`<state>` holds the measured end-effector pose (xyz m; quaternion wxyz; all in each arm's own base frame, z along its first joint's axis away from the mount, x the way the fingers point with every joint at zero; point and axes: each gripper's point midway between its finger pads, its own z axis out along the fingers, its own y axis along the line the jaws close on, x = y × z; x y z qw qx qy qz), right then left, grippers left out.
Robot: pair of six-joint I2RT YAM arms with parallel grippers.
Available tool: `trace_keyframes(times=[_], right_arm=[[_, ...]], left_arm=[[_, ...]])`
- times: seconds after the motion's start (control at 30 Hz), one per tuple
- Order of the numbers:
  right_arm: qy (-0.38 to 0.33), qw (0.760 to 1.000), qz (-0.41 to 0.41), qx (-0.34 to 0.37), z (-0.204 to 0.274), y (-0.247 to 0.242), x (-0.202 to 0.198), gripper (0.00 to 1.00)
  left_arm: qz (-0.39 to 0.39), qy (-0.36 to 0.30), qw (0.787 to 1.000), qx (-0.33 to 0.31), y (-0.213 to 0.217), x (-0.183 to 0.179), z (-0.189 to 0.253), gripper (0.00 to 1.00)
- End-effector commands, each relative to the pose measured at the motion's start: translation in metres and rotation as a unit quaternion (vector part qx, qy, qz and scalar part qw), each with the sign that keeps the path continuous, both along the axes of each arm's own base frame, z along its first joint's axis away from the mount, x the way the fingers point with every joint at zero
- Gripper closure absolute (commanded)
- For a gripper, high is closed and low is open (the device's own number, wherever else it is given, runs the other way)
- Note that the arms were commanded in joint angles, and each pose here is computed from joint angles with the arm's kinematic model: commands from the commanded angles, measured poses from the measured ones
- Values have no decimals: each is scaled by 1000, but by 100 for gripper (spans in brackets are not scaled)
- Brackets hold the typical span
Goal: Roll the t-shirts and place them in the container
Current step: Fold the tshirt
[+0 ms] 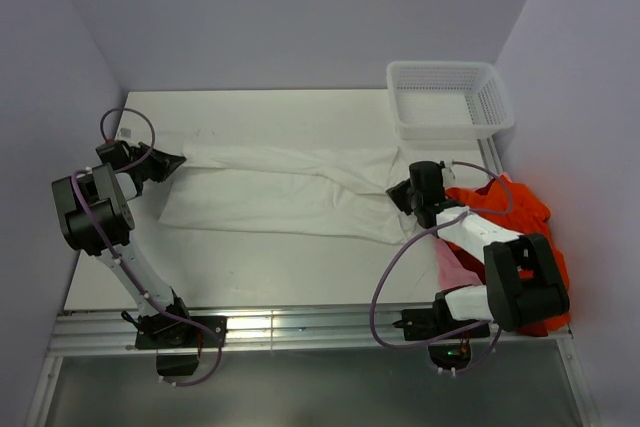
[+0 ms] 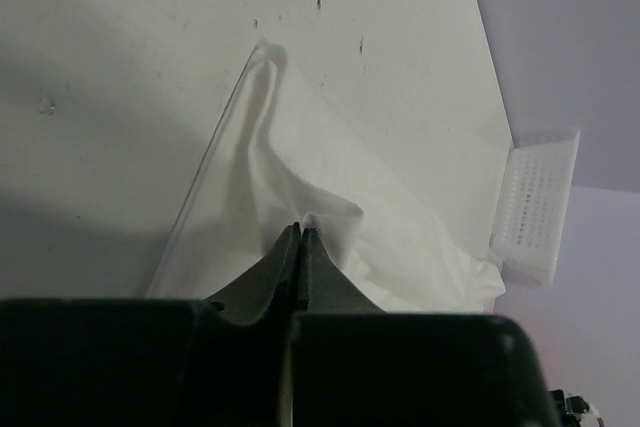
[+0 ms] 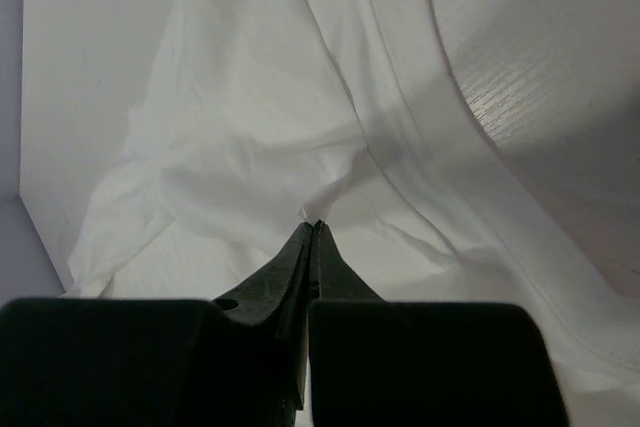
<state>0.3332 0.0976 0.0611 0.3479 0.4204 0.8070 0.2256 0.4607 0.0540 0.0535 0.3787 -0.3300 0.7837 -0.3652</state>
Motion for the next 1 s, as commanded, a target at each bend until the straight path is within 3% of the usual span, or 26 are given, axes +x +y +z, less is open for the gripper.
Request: trace_keyframes(times=[0.0,0.23,0.77,0.97], right_arm=[[7,1000,-8,-22,-9,-5,-3,100],[-6,999,-6,-31,8,-6,5,100],[-49,998,-4,-48,71,-8,23,100],[-35,998,-2,-50,57,-9,16,100]], left_arm=[[-1,-38,999,15,8,2,30,95],[-2,-50,998,24,12,5,49,94],[6,-31,999,-3,21,4,29,94],[8,-12,1000,-5,21,1,18,94]])
